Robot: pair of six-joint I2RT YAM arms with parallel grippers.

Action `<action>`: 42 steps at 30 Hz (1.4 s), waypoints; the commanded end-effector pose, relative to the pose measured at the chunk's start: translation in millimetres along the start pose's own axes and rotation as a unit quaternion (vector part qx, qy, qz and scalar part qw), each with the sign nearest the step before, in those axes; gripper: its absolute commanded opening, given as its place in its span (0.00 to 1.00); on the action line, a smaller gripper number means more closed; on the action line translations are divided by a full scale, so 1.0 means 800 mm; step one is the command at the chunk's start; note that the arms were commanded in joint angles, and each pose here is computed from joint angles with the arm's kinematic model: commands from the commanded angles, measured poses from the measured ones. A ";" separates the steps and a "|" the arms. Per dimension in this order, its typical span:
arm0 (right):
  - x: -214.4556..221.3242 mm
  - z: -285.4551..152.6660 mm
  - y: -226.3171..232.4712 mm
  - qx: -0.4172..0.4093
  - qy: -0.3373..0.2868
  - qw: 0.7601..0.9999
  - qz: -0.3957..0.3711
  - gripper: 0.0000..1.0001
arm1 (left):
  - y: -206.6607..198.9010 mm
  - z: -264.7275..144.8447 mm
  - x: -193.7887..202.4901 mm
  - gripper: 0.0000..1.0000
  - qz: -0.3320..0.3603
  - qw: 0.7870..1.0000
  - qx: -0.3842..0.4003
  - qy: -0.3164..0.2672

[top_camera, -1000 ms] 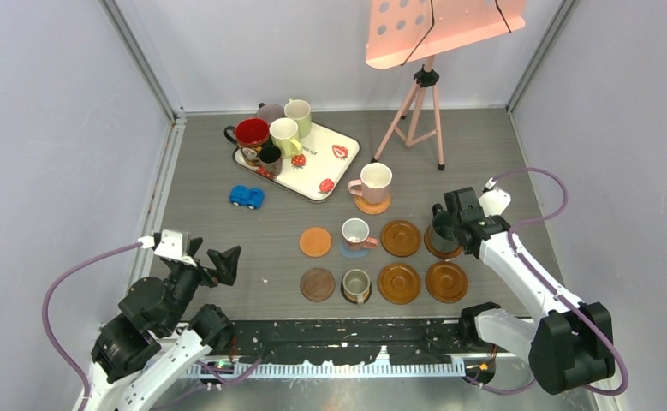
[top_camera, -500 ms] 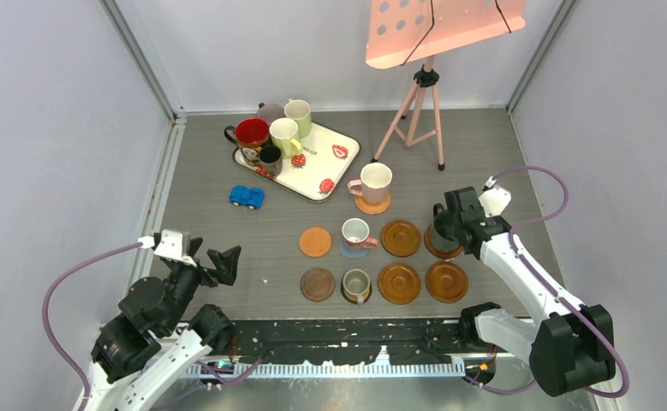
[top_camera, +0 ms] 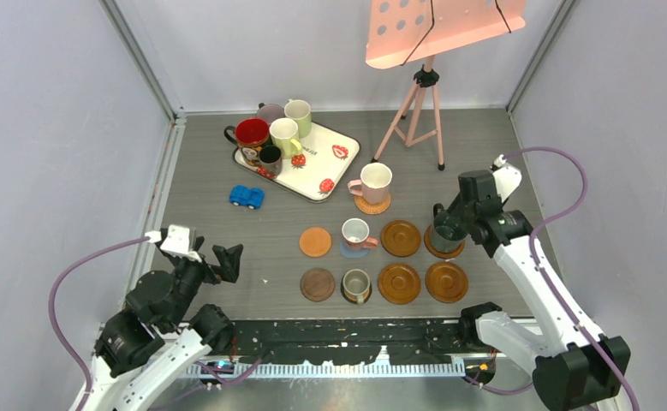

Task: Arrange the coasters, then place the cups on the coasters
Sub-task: Place the cup on the coaster.

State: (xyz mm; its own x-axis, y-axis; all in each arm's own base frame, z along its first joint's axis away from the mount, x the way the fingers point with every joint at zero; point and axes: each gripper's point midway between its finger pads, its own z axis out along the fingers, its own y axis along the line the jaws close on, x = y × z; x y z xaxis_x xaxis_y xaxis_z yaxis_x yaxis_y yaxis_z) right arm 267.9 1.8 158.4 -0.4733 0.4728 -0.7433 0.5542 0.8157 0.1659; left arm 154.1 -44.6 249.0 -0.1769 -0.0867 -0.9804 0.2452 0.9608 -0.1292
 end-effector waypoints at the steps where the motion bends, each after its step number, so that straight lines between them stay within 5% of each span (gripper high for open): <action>1: -0.042 -0.041 0.036 -0.096 -0.027 0.995 -0.023 0.53 | 0.003 0.010 -0.003 0.99 0.007 1.000 -0.022 0.012; 4: -0.050 -0.064 0.073 -0.184 -0.025 0.982 -0.039 0.57 | 0.006 0.012 -0.004 0.99 0.004 0.999 -0.036 0.019; 9: -0.051 -0.092 0.107 -0.273 -0.028 0.960 -0.056 0.88 | 0.013 0.019 -0.018 0.99 -0.011 0.997 -0.071 0.019; 11: -0.049 -0.100 0.114 -0.295 -0.032 0.953 -0.068 0.91 | 0.010 0.025 -0.026 0.99 -0.011 0.997 -0.075 0.019; 23: -0.031 -0.155 0.141 -0.409 -0.031 0.906 -0.107 0.93 | 0.004 0.078 -0.089 0.99 0.034 0.989 -0.137 0.051; 35: -0.025 -0.175 0.153 -0.448 -0.014 0.888 -0.099 0.92 | 0.063 0.151 -0.095 0.99 -0.106 0.974 -0.180 0.085; 42: -0.027 -0.175 0.158 -0.450 -0.010 0.888 -0.096 0.92 | 0.124 0.229 -0.099 0.88 -0.223 0.953 -0.190 0.079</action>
State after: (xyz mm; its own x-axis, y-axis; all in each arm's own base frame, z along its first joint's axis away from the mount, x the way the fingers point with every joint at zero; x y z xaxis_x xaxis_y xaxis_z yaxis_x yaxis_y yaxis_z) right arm 248.7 134.2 266.7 -0.5198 0.2758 -0.8085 -0.2687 0.8456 0.4612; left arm 321.8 5.5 256.4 -0.4420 -0.3521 -0.8250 -0.2865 0.9270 -0.2421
